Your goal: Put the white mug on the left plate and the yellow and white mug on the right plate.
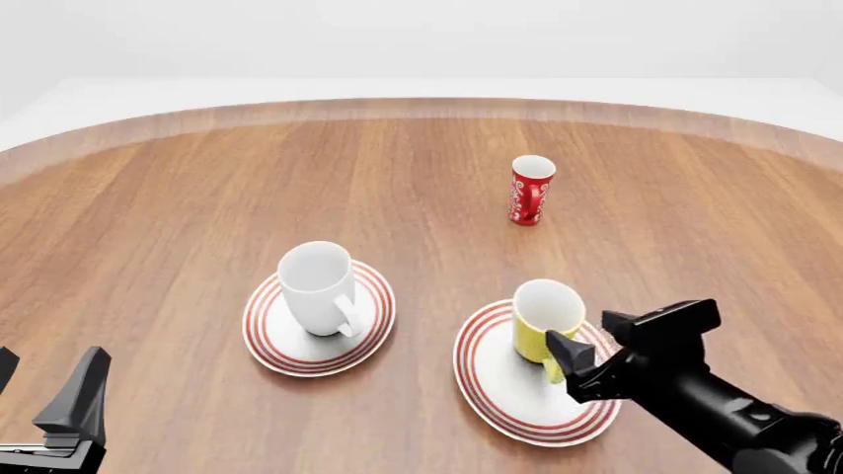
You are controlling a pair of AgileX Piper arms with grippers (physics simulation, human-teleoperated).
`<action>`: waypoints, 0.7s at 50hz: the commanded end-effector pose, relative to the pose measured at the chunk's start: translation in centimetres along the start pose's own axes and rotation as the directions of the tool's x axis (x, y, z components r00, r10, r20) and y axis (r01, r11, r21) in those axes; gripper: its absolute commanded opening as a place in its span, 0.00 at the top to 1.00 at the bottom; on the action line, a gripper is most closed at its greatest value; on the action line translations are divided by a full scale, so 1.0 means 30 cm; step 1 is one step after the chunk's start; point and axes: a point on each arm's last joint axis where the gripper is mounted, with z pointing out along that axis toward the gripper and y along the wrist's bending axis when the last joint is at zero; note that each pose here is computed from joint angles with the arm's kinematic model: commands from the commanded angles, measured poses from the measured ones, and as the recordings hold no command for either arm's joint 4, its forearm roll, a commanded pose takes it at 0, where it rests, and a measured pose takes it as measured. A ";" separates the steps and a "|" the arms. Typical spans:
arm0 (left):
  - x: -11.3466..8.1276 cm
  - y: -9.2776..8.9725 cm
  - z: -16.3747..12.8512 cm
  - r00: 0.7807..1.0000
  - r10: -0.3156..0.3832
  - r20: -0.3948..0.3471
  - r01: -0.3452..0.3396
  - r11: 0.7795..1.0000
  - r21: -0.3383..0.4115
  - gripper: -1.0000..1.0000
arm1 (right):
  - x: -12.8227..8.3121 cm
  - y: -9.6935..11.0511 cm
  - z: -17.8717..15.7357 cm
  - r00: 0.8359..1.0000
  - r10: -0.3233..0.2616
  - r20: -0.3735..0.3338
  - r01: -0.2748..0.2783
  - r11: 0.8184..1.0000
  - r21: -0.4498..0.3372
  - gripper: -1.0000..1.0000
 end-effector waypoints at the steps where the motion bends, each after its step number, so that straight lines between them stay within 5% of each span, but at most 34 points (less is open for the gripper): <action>1: 0.000 0.000 0.000 1.000 0.000 0.000 0.000 1.000 0.000 0.00 | -0.063 -0.003 -0.067 0.998 -0.018 0.056 0.017 1.000 0.007 0.00; 16: 0.000 0.000 0.000 1.000 0.000 0.000 0.000 1.000 0.000 0.00 | -0.177 -0.006 -0.167 0.984 -0.044 0.171 0.041 0.999 0.023 0.00; 23: 0.000 0.000 0.000 1.000 0.000 0.000 0.000 1.000 0.000 0.00 | -0.231 -0.005 -0.238 0.960 -0.079 0.267 0.071 0.997 0.038 0.00; 35: 0.000 0.000 0.000 1.000 0.000 0.000 0.000 1.000 0.000 0.00 | -0.263 -0.001 -0.288 0.934 -0.057 0.354 0.050 0.998 0.029 0.00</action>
